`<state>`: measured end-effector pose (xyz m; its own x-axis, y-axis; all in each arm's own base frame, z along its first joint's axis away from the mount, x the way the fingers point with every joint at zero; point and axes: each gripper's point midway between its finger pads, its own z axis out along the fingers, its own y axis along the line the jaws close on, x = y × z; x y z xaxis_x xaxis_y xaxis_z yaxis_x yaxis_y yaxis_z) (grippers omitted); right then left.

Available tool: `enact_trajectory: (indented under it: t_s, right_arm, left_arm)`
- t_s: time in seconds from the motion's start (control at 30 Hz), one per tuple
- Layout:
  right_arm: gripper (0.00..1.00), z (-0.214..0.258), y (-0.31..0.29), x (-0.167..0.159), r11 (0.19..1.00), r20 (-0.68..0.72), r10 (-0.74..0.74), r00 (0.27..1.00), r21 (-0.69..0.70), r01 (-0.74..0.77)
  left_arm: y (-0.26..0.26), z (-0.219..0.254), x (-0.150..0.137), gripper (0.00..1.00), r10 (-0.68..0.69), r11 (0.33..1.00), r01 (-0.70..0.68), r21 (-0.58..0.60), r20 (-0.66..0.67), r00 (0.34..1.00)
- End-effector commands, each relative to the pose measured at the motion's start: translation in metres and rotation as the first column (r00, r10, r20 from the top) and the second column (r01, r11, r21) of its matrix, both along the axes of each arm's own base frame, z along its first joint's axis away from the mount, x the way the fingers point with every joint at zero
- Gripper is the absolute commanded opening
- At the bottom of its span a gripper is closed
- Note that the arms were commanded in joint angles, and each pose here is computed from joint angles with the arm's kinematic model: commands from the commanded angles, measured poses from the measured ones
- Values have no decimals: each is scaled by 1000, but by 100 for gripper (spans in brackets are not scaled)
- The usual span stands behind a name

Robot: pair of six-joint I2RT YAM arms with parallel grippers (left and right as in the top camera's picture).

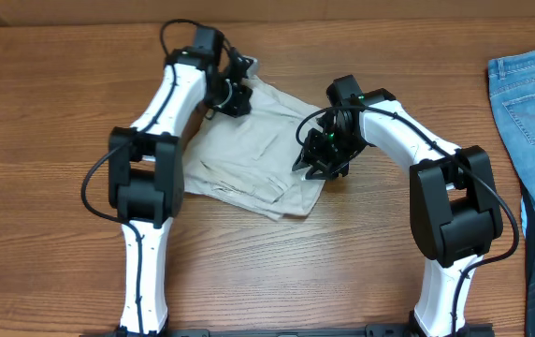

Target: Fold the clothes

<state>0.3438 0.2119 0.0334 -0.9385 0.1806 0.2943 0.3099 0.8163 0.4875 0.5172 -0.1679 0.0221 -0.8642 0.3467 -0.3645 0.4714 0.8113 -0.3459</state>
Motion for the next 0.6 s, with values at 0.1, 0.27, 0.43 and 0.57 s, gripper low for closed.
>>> enact_trajectory:
  t_s: [0.1, 0.27, 0.43, 0.57]
  right_arm:
    - [38, 12, -3, 6, 1000, 50, 8, 999, -23, -7]
    - [36, 11, -6, 5, 999, 47, 8, 999, -38, -6]
    - [33, 6, -15, 10, 995, 54, -23, 998, -98, 28]
    - [33, 6, -37, 21, 984, 69, -93, 993, -146, 102]
  left_arm:
    - [48, 53, 49, 6, 110, 993, -115, 30, 129, 986]
    - [69, 116, 56, 4, 182, 982, -187, 12, 174, 968]
    - [58, 151, 19, 4, 135, 989, -130, -66, 70, 988]
    - [44, 139, -23, 4, 36, 998, -39, -43, -70, 997]
